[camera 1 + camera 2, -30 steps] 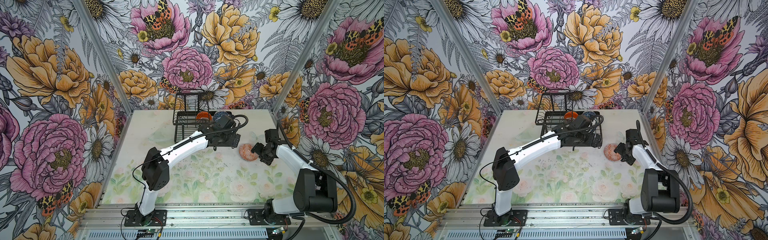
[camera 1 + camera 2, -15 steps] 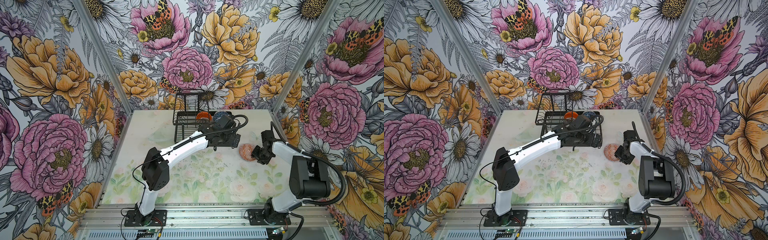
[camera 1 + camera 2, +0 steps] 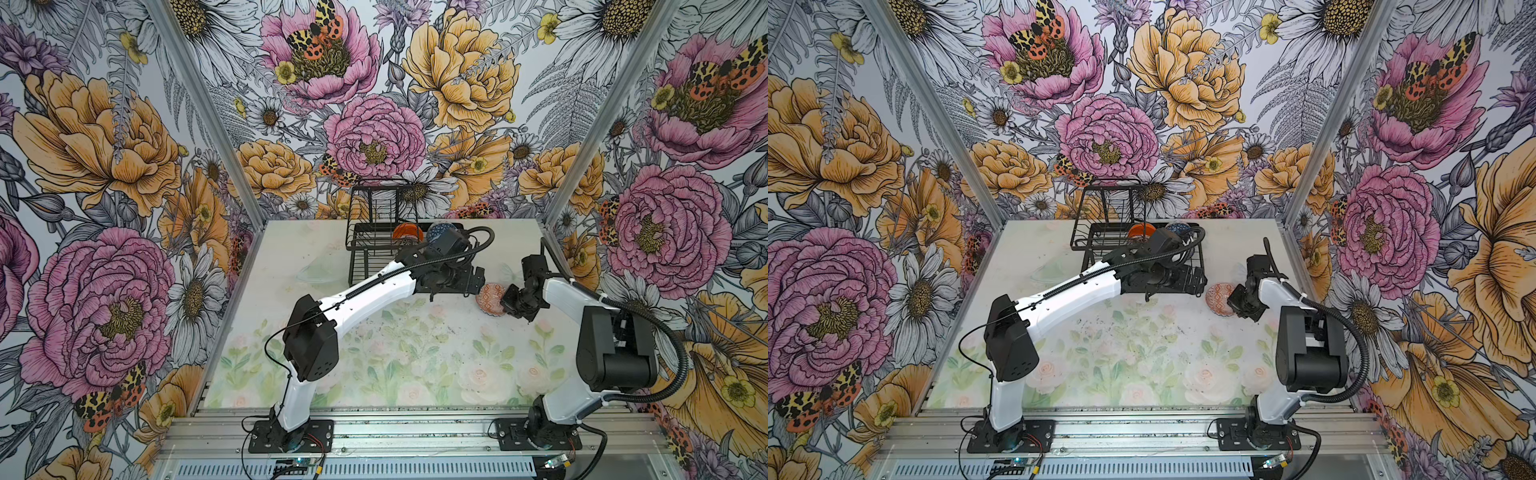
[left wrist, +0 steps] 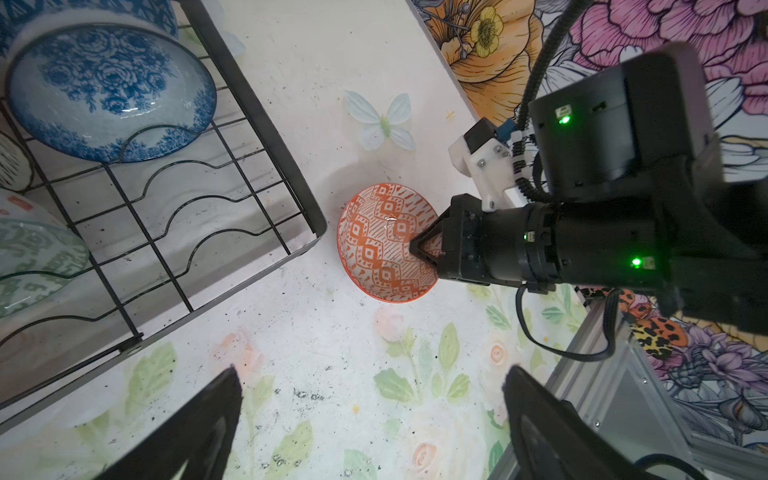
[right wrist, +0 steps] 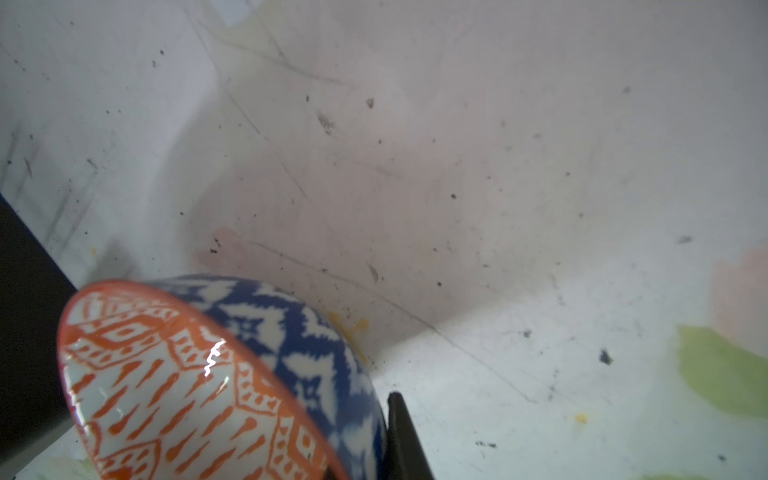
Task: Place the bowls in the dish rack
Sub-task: 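Lift the orange-patterned bowl toward the rack with the right gripper while the left approaches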
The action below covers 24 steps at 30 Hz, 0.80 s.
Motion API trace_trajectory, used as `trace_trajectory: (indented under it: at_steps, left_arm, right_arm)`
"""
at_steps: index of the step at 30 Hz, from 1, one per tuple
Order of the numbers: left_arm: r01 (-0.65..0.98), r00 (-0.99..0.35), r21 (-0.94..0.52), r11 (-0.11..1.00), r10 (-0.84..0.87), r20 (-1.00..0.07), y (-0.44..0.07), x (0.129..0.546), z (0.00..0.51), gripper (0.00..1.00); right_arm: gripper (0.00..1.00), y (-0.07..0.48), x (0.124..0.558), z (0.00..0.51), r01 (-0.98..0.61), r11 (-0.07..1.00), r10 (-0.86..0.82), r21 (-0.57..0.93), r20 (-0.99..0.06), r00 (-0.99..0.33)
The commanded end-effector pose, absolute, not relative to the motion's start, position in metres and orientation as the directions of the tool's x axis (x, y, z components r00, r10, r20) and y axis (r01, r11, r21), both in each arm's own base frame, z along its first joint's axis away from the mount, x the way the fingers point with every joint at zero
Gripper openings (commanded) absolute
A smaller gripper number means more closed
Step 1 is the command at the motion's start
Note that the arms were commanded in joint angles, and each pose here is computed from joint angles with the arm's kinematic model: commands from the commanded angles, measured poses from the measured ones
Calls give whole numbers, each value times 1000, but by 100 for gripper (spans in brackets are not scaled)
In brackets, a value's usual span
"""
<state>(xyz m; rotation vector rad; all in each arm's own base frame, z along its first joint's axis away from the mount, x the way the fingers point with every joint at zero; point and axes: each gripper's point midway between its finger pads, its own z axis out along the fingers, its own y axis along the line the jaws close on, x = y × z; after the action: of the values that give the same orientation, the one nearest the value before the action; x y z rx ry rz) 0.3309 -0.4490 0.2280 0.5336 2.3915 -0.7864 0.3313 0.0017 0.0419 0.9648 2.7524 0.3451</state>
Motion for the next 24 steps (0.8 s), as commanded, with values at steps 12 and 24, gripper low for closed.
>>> trace_trajectory:
  at_steps: [12, 24]
  left_arm:
    - [359, -806, -629, 689, -111, -581, -444, 354, 320, 99]
    - [336, -758, -589, 735, -161, -632, -398, 373, 367, 99]
  right_arm:
    - [0, 10, 386, 165, 473, 707, 678, 526, -315, -664]
    - [0, 51, 420, 267, 301, 706, 659, 641, -439, -611]
